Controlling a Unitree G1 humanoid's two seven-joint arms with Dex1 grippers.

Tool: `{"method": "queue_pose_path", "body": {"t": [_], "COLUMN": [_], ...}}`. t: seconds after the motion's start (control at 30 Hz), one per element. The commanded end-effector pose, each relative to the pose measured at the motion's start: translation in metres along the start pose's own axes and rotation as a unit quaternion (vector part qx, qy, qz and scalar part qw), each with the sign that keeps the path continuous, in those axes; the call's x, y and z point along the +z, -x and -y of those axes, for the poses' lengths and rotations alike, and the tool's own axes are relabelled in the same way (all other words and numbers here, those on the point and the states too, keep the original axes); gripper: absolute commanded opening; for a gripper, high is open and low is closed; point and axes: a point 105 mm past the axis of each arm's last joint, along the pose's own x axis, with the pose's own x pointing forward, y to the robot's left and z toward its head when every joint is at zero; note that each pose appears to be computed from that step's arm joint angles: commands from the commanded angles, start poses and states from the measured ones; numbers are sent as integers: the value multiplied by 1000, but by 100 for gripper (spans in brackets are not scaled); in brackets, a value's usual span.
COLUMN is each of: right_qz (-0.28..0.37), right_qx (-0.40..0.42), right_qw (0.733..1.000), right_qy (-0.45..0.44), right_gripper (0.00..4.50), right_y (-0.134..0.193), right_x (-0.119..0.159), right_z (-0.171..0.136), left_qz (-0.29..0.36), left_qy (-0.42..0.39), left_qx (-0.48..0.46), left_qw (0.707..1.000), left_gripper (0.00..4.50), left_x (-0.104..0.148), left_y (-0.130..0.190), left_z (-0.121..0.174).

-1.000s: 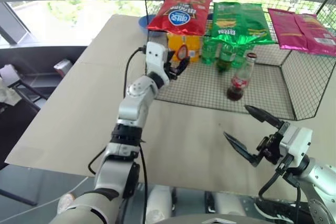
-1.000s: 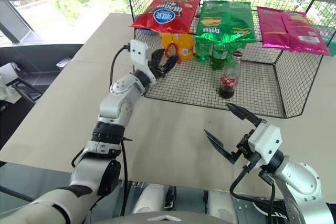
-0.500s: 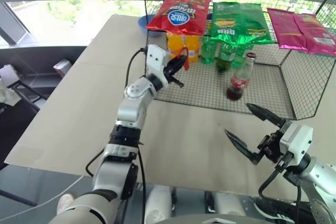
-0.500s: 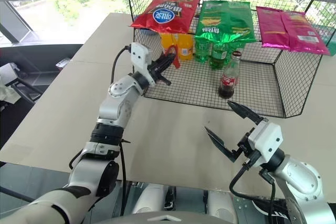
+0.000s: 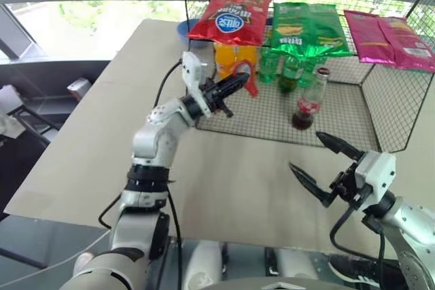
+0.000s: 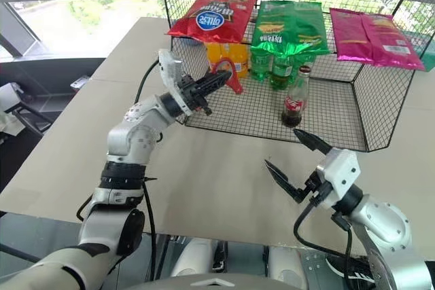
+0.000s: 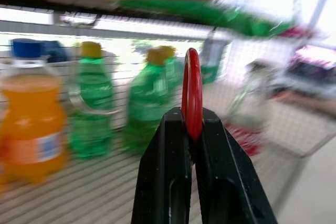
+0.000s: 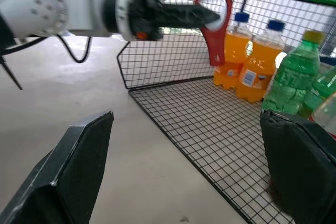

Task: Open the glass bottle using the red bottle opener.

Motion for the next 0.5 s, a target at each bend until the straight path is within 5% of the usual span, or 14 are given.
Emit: {"method": "queue_pose_path", "body": {"t": [0.03, 0.37, 0.5], "right_qz": [-38, 3, 6], "right_qx": [11, 163, 188], "right_qw": [999, 960, 950], "right_qy": [-35, -229, -248], "right_gripper": [450, 450, 316], "right_y": [-15, -60, -61], "right_x": [2, 28, 36], "right_z": [-2, -16, -18], "left_qz": [12, -1, -8], "left_qy": [86, 127, 119], "left_qx": [-110, -197, -201], "left_qw": [990, 972, 972], "left_gripper": [11, 11, 1], "left_x": [12, 11, 11], "left_y": [12, 27, 30], "left_z": [43, 92, 95]}}
